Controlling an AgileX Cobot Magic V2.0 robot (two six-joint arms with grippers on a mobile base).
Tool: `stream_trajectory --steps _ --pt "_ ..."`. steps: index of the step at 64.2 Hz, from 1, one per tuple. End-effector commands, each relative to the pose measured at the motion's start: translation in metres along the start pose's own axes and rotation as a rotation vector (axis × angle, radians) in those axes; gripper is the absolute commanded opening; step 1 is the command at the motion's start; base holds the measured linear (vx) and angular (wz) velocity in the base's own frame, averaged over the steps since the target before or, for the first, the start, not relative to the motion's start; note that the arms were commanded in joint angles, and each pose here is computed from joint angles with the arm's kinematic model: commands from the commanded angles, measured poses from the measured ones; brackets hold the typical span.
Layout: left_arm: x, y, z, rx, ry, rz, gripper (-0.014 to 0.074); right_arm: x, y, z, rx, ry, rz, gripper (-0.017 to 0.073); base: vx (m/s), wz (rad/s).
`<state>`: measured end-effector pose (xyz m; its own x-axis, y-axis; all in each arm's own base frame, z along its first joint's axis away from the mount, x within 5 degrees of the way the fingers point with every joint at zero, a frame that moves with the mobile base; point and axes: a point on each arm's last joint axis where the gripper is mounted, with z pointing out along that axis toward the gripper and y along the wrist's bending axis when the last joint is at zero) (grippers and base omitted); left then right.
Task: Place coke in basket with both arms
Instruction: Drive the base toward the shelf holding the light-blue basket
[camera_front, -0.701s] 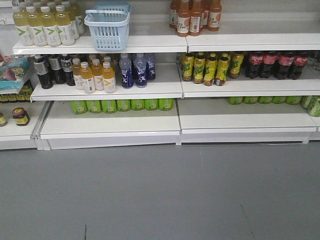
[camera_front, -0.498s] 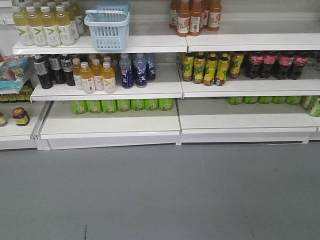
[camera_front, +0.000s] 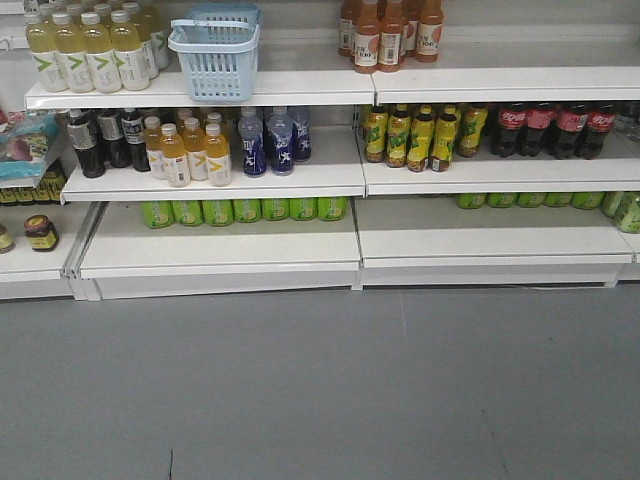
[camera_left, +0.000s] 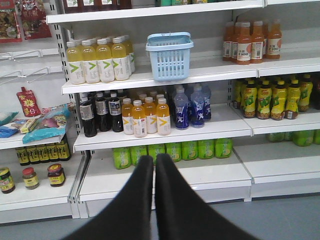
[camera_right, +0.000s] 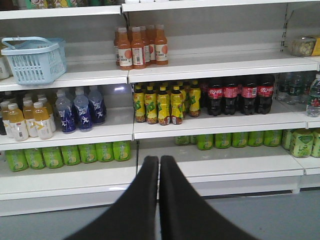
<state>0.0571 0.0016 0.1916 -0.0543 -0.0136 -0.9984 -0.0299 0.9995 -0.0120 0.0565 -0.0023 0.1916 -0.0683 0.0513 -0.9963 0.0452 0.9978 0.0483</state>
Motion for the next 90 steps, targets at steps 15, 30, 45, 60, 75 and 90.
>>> stream_trajectory --steps 15,30,45,60,75,90 --pt "-0.0085 0.0001 -0.0019 -0.001 -0.099 -0.024 -0.0007 -0.0042 -0.0002 -0.0009 0.002 -0.085 -0.011 -0.0009 0.02 0.00" --pt "-0.0085 0.0001 -0.0019 -0.001 -0.099 -0.024 -0.0007 -0.0042 -0.0002 -0.0009 0.002 -0.085 -0.011 -0.0009 0.10 0.00" --pt "-0.0085 0.0001 -0.0019 -0.001 -0.099 -0.024 -0.0008 -0.0042 -0.0002 -0.0009 0.002 -0.085 -0.011 -0.0009 0.17 0.01" --pt "-0.0085 0.0001 -0.0019 -0.001 -0.099 -0.024 -0.0008 -0.0042 -0.0002 -0.0009 0.002 -0.085 -0.011 -0.0009 0.19 0.10" --pt "-0.0085 0.0001 -0.0019 -0.001 -0.099 -0.024 -0.0008 -0.0042 -0.0002 -0.0009 0.002 -0.085 -0.011 -0.0009 0.17 -0.01" --pt "-0.0085 0.0001 -0.0019 -0.001 -0.099 -0.024 -0.0008 -0.0042 -0.0002 -0.0009 0.002 -0.085 -0.011 -0.0009 0.15 0.00"
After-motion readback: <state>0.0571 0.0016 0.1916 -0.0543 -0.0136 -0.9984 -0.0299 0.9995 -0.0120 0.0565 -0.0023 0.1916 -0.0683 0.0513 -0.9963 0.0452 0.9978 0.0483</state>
